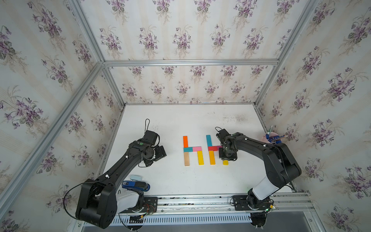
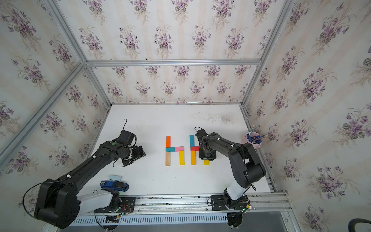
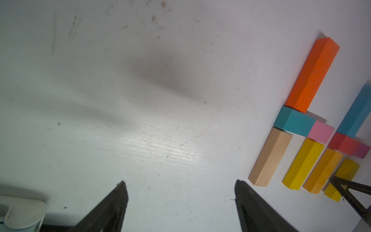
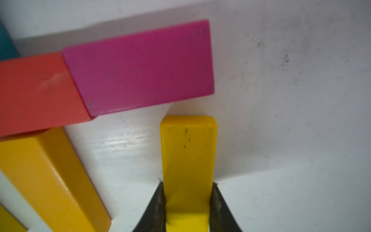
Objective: Assemble the letter h with building blocks
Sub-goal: Assemble the building block at the center of the board.
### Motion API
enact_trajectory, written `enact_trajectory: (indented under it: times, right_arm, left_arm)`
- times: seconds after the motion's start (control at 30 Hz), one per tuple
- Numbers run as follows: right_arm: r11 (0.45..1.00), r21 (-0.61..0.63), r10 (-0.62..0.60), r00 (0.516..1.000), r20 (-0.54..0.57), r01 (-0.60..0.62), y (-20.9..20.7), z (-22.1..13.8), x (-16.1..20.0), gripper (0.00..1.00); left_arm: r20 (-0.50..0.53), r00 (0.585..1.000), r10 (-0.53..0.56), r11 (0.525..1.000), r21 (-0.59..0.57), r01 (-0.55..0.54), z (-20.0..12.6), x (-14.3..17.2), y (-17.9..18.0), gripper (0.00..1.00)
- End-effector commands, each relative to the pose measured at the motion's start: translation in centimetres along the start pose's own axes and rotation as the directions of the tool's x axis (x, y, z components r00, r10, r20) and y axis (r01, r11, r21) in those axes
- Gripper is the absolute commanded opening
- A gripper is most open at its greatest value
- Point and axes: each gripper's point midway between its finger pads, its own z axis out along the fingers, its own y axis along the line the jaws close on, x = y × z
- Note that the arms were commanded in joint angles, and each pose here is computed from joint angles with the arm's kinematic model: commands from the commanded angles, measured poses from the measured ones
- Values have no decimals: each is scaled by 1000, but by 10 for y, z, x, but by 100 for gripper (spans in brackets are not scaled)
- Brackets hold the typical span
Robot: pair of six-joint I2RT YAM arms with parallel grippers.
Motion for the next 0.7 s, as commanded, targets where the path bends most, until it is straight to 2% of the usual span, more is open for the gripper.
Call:
enact_trajectory:
  times: [0.0, 0.1, 0.17, 0.37, 0.53, 0.67]
  right_arm:
    - [1000, 25, -16, 1000, -7, 17, -3, 3, -1, 27]
    - [999, 32, -20, 1000, -13, 20, -3, 7, -1, 50]
    - [999, 33, -21, 1000, -9, 22, -2, 7, -3, 53]
    - [999, 31, -29, 1000, 10, 29, -1, 5, -9, 48]
    - [998, 53, -36, 999, 12, 35, -3, 8, -11, 39]
    - [997, 71, -39, 999, 20, 37, -6, 7, -14, 39]
  left_arm:
    - [20, 1000, 10, 1000, 13, -10, -2, -6, -5, 86]
    - [23, 1000, 14, 1000, 9, -14, -3, -6, -4, 86]
    - [23, 1000, 12, 1000, 10, -12, -3, -6, -4, 86]
    - [20, 1000, 9, 1000, 11, -10, -3, -6, -4, 86]
    - [23, 1000, 12, 1000, 9, -12, -4, -6, -4, 86]
    - [23, 1000, 11, 1000, 6, -12, -4, -5, -3, 86]
